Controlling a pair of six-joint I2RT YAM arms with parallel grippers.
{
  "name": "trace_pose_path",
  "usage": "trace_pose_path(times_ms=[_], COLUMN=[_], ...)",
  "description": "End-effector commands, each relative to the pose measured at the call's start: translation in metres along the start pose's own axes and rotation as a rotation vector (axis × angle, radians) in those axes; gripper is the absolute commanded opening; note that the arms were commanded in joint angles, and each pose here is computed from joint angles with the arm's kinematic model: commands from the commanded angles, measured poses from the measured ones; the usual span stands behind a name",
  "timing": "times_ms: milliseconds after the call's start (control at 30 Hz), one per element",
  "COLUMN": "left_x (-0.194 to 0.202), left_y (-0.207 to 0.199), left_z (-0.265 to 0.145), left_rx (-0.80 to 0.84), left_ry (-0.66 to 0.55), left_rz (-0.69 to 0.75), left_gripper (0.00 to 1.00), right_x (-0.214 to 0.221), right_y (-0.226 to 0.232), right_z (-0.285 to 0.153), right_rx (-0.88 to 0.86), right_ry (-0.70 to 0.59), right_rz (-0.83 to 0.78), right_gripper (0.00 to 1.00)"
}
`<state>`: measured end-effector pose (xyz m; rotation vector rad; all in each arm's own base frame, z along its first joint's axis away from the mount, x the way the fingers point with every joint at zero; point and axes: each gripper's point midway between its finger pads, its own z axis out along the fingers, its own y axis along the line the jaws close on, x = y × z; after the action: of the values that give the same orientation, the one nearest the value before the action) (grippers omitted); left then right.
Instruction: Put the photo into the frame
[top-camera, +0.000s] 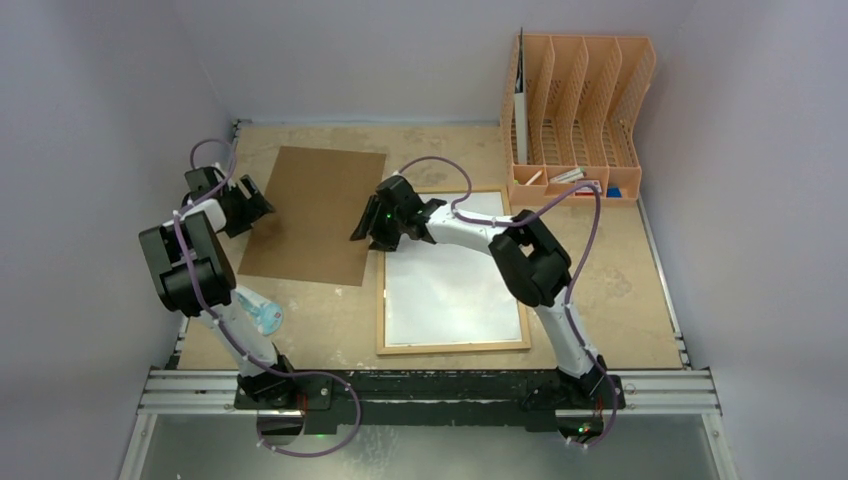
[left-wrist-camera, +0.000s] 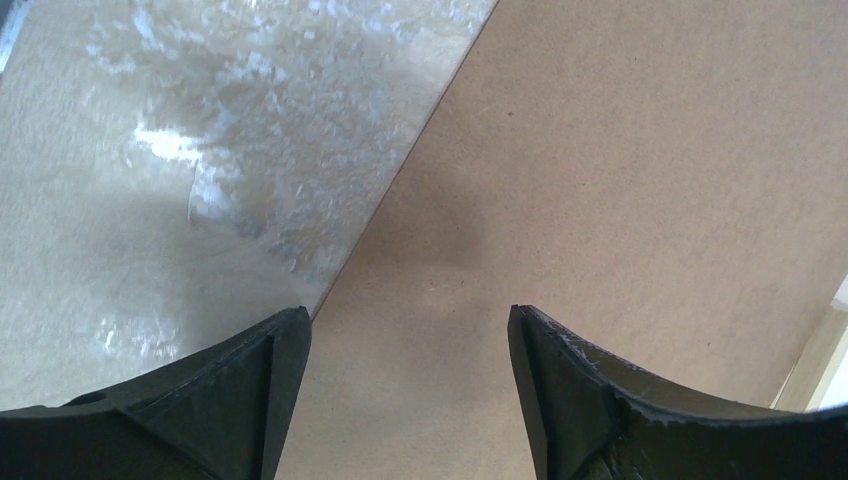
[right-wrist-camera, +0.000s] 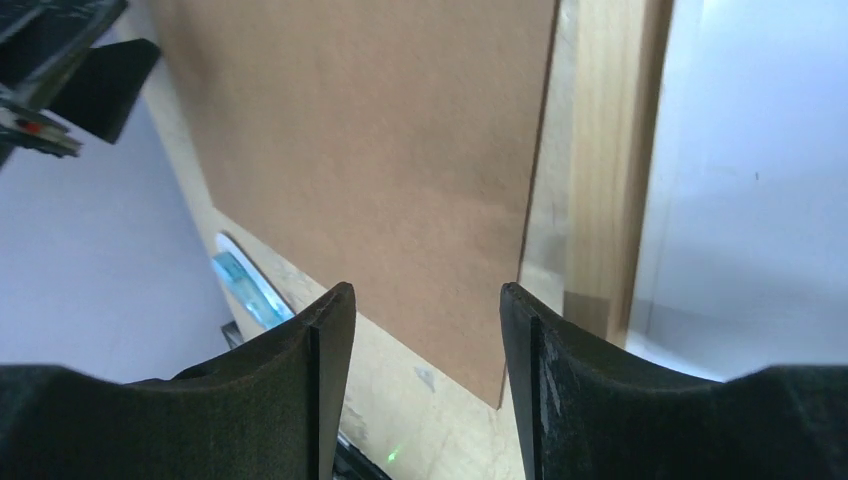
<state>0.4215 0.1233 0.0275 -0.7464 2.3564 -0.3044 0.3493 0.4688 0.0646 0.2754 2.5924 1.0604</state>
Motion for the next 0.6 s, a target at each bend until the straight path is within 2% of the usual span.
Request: trace_pose_path(times_ms=[0, 233, 567], left_x=[0.142, 0.181, 0.19], left_y=[0.043, 0.034, 0.012], left_z=[-0.017, -0.039, -0.059], left_rx=[-0.201, -0.29, -0.322], left_ry=[0.43, 0.46, 0.402], left_rz=[-0.125, -0.159, -0.186], left_gripper=[0.78, 0.76, 0.75], right_x=[0.007, 0.017, 0.006], right_y=[-0.014, -0.046, -0.096], right_z=[-0.007, -0.008, -0.016], right_rx=[0.087, 0.19, 0.373], right_ry=[0.001, 0.031, -0.045], right_rz=[0.002, -0.029, -0.132], right_gripper=[0.59, 0.6, 0.62])
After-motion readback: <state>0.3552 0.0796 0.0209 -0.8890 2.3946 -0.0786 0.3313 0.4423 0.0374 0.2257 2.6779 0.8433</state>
